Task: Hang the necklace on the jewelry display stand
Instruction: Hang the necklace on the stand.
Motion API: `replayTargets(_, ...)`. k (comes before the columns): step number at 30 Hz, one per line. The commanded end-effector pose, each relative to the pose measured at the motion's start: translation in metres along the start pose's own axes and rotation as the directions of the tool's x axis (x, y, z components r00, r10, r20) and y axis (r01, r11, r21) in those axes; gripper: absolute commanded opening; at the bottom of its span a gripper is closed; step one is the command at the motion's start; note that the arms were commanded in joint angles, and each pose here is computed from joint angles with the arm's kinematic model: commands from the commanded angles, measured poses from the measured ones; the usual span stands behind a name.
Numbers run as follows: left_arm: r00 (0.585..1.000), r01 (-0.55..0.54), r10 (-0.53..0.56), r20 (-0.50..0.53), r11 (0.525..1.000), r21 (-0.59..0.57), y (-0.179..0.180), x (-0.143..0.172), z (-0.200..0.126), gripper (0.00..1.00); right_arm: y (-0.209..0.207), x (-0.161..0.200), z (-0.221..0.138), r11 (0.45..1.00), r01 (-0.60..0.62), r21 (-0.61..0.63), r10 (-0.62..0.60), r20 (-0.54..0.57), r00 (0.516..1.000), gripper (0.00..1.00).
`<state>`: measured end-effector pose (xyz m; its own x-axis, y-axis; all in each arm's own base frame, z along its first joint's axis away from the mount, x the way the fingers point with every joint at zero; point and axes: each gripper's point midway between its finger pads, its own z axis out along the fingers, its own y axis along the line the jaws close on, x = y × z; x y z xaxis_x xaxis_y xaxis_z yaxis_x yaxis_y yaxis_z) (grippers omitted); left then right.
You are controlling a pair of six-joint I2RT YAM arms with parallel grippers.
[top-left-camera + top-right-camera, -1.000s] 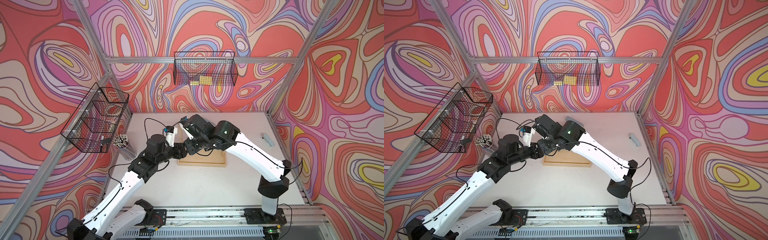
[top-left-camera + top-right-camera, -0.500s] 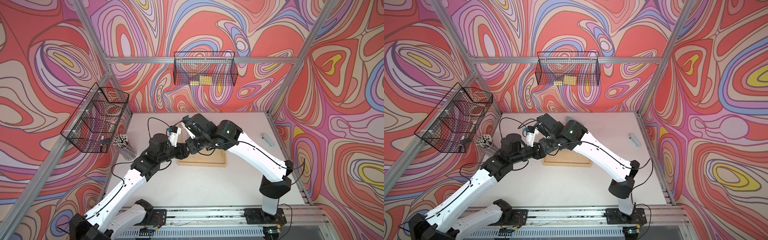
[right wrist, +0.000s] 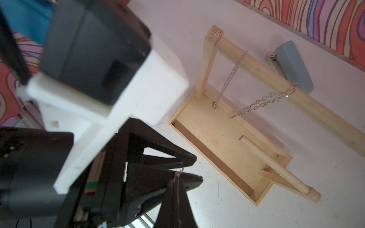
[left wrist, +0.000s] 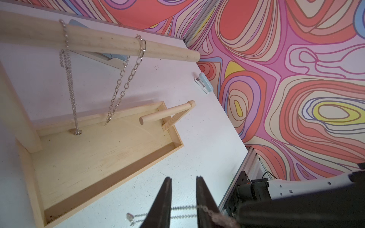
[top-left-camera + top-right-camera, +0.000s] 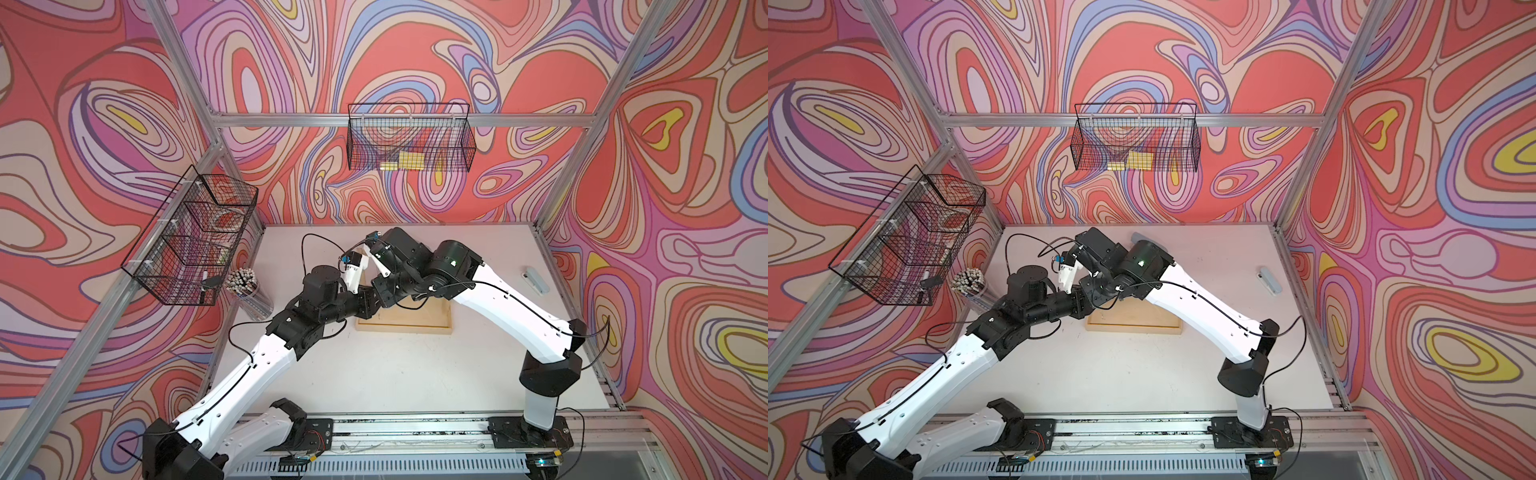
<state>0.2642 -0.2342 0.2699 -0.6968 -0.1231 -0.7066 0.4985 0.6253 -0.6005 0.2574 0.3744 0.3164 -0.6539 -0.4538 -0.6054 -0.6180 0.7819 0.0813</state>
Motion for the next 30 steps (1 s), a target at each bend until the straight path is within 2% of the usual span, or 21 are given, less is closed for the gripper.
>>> replayTargets(1, 0.997, -0.063, 0.06, 0.057, 0.996, 0.057, -0.021, -0.02, -0.005, 0.13, 0.001, -0.004, -0.011, 1.0, -0.009, -0.028, 0.01, 0.03, 0.999, 0.0)
replayTargets(3, 0.996, -0.067, 0.064, 0.06, 0.996, 0.053, -0.022, -0.021, -0.008, 0.0, -0.001, -0.003, -0.01, 1.0, -0.01, -0.027, 0.011, 0.026, 1.0, 0.0)
replayTargets(13, 0.994, -0.092, 0.09, 0.054, 0.995, 0.026, -0.026, -0.021, -0.023, 0.0, -0.012, 0.008, -0.01, 1.0, -0.021, 0.004, 0.021, 0.015, 1.0, 0.0)
replayTargets(18, 0.994, -0.094, 0.096, 0.048, 0.995, -0.028, -0.024, -0.024, -0.033, 0.0, -0.021, 0.012, -0.009, 0.999, -0.032, 0.023, 0.032, 0.011, 0.999, 0.21)
replayTargets(20, 0.994, -0.096, 0.098, 0.04, 0.994, -0.041, -0.023, -0.026, -0.035, 0.0, -0.023, 0.01, -0.022, 0.999, -0.039, 0.018, 0.039, 0.041, 0.998, 0.28)
replayTargets(30, 0.995, -0.103, 0.104, 0.009, 0.994, -0.039, -0.031, -0.029, -0.04, 0.0, -0.024, 0.015, -0.017, 0.999, -0.05, 0.0, 0.05, 0.055, 0.997, 0.39)
